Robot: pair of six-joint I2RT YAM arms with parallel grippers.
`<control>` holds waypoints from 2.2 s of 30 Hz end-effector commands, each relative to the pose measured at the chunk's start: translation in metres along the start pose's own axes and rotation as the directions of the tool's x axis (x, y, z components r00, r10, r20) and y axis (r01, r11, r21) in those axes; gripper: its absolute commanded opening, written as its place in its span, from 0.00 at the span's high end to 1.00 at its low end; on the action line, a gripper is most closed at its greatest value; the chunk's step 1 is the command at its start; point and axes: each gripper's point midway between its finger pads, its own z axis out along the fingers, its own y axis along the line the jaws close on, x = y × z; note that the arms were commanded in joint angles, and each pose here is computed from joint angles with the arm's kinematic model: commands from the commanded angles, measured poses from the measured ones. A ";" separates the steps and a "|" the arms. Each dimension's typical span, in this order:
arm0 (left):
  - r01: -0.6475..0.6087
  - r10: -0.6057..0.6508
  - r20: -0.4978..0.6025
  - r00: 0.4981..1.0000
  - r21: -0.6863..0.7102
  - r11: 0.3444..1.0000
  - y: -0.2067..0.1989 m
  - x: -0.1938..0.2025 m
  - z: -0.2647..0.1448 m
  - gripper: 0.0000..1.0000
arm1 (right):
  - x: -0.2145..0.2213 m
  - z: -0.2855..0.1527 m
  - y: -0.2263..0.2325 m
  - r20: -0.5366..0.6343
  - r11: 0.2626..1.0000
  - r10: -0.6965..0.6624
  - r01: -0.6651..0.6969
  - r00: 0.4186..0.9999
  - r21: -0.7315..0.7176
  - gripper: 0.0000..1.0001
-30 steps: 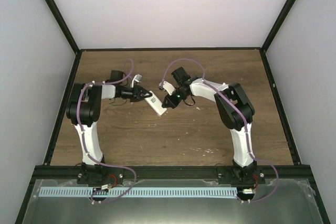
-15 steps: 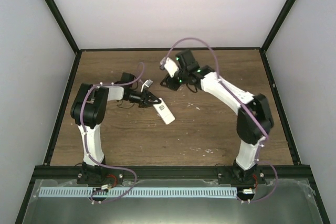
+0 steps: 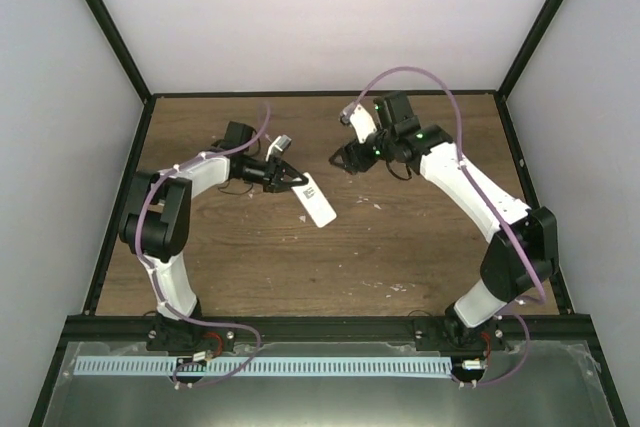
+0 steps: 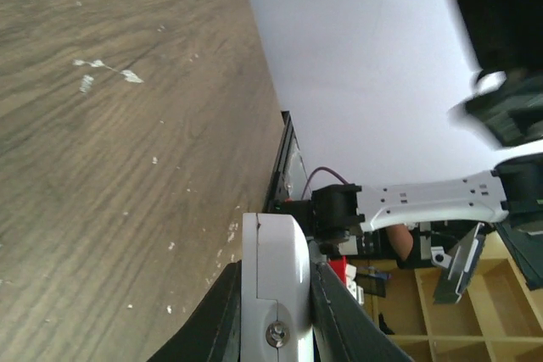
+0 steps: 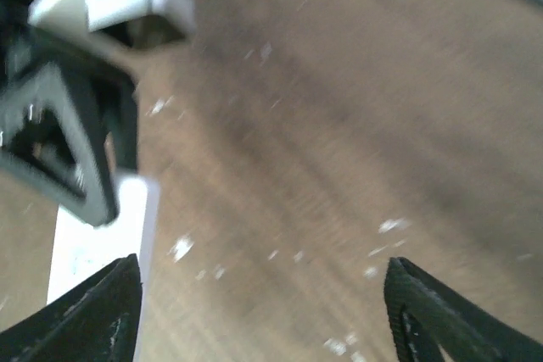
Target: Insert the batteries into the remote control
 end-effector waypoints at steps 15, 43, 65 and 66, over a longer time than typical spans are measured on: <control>-0.183 0.188 -0.043 0.981 0.101 0.978 -0.085 0.027 -0.002 0.95 | 0.028 -0.034 0.114 -0.175 0.750 0.168 -0.241 0.970 -0.616 0.25; -0.311 0.316 -0.038 0.948 0.109 0.944 -0.124 0.033 -0.001 0.96 | 0.047 -0.024 0.155 -0.293 0.613 0.135 -0.312 0.947 -0.726 0.75; -0.296 0.298 0.014 0.954 -0.097 0.950 -0.090 0.028 -0.027 0.50 | 0.064 -0.006 0.142 -0.331 0.695 0.123 -0.319 0.936 -0.644 0.99; -0.271 0.279 0.057 0.958 -0.127 0.954 -0.083 0.023 -0.039 0.50 | 0.068 -0.003 0.138 -0.339 0.720 0.122 -0.318 0.933 -0.617 0.99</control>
